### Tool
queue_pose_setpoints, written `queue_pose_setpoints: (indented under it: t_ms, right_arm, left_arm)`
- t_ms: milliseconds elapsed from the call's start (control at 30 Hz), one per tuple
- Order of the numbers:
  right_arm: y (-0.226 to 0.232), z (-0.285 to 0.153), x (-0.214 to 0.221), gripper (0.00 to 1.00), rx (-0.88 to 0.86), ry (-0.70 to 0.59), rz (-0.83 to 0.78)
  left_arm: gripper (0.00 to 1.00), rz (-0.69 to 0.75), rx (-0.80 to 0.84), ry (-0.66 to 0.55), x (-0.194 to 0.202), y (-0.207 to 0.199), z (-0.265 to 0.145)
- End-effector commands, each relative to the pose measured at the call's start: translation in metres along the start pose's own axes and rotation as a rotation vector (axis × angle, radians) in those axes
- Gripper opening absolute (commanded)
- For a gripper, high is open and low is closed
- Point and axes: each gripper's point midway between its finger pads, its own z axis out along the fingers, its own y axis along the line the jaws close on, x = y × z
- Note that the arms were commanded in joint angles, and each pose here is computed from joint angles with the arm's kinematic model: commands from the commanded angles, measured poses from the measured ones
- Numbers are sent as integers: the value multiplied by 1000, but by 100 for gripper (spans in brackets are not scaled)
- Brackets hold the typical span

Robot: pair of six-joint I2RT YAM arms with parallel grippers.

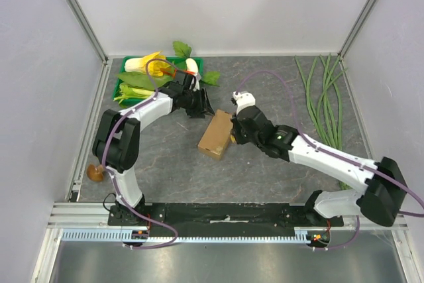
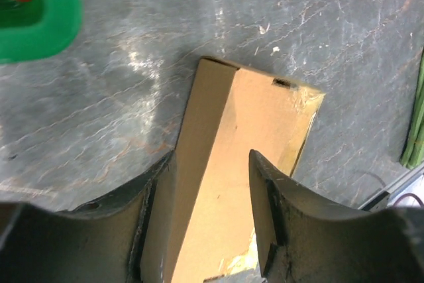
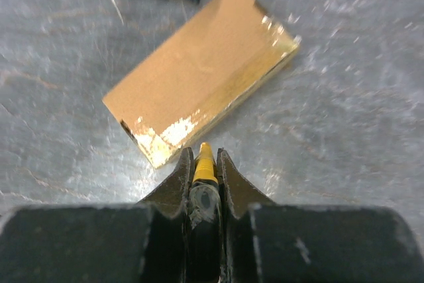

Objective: Unpack the express box

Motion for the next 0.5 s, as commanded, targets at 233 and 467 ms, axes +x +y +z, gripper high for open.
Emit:
queue_pose_setpoints:
  t_ms: [233,467]
  right_arm:
    - [-77,25,-96,0,249,-161,29]
    - [-84,93,-103,0,248,-90,-18]
  left_arm:
    - [37,-53,-186,-118,38,32,-87]
    - [27,35,-130,57,104,34,-103]
